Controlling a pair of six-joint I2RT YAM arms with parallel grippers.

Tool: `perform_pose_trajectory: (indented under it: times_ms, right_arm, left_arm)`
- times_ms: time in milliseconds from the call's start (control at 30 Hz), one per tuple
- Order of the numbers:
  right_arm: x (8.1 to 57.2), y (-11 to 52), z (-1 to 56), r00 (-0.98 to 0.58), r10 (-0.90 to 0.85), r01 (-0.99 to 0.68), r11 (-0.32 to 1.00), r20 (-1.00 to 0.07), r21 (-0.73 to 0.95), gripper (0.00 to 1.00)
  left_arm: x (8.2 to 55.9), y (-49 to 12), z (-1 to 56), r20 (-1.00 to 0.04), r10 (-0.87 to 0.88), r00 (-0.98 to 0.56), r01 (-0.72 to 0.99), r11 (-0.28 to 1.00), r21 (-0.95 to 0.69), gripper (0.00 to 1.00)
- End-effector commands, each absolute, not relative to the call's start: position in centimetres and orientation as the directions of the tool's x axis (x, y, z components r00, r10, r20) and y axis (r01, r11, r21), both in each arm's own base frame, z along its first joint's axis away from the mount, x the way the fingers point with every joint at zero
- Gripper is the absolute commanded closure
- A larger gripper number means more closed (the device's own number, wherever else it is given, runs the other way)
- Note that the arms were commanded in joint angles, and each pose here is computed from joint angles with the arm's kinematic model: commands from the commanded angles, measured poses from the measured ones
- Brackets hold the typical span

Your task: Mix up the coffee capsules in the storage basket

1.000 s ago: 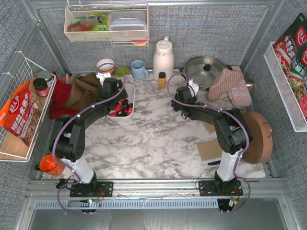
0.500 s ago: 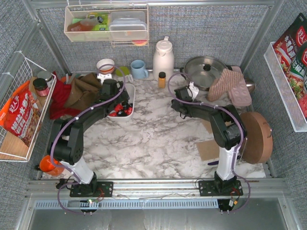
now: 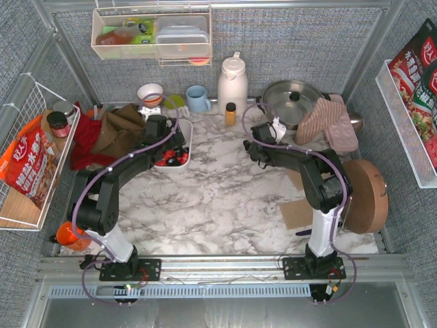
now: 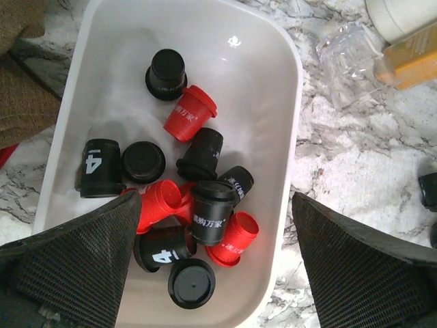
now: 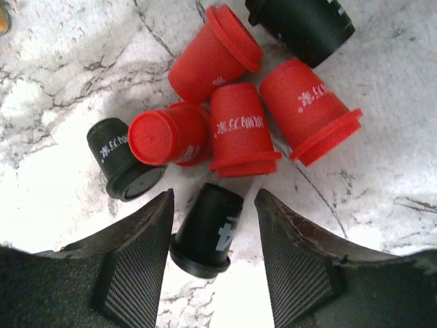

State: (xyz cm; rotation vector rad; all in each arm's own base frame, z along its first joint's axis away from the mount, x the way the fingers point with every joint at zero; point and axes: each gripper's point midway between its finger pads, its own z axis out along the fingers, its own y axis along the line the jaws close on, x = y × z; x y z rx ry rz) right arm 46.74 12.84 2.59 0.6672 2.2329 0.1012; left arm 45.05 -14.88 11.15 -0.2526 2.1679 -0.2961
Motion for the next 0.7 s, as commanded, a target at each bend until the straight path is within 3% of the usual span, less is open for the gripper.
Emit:
perform_pose_trajectory:
  times_ms: [0, 233, 367, 500, 667]
  right_arm:
    - [43.9, 12.9, 1.2, -0.63, 0.493, 0.445, 0.863, -0.6, 0.242, 0.43]
    - [42.6, 13.3, 0.6, -0.659, 0.496, 0.439, 0.864, -0.566, 0.246, 0.32]
    - [42.7, 13.4, 0.2, -0.663, 0.496, 0.442, 0.864, -0.561, 0.243, 0.38]
    - [42.8, 13.6, 0.2, -0.668, 0.495, 0.439, 0.865, -0.556, 0.243, 0.5]
    - [42.6, 13.7, 0.7, -0.669, 0.487, 0.427, 0.87, -0.562, 0.246, 0.55]
  left_arm:
    - [44.9, -15.0, 11.5, -0.772, -0.295, -0.563, -0.063, 0.947, -0.316, 0.01]
    - [44.5, -15.0, 11.4, -0.767, -0.3, -0.567, -0.068, 0.945, -0.319, 0.01]
    - [44.4, -15.0, 11.5, -0.766, -0.301, -0.568, -0.065, 0.944, -0.323, 0.01]
    - [44.2, -15.0, 11.7, -0.767, -0.3, -0.568, -0.066, 0.945, -0.322, 0.01]
    - [44.1, -14.9, 11.6, -0.766, -0.299, -0.568, -0.067, 0.945, -0.319, 0.01]
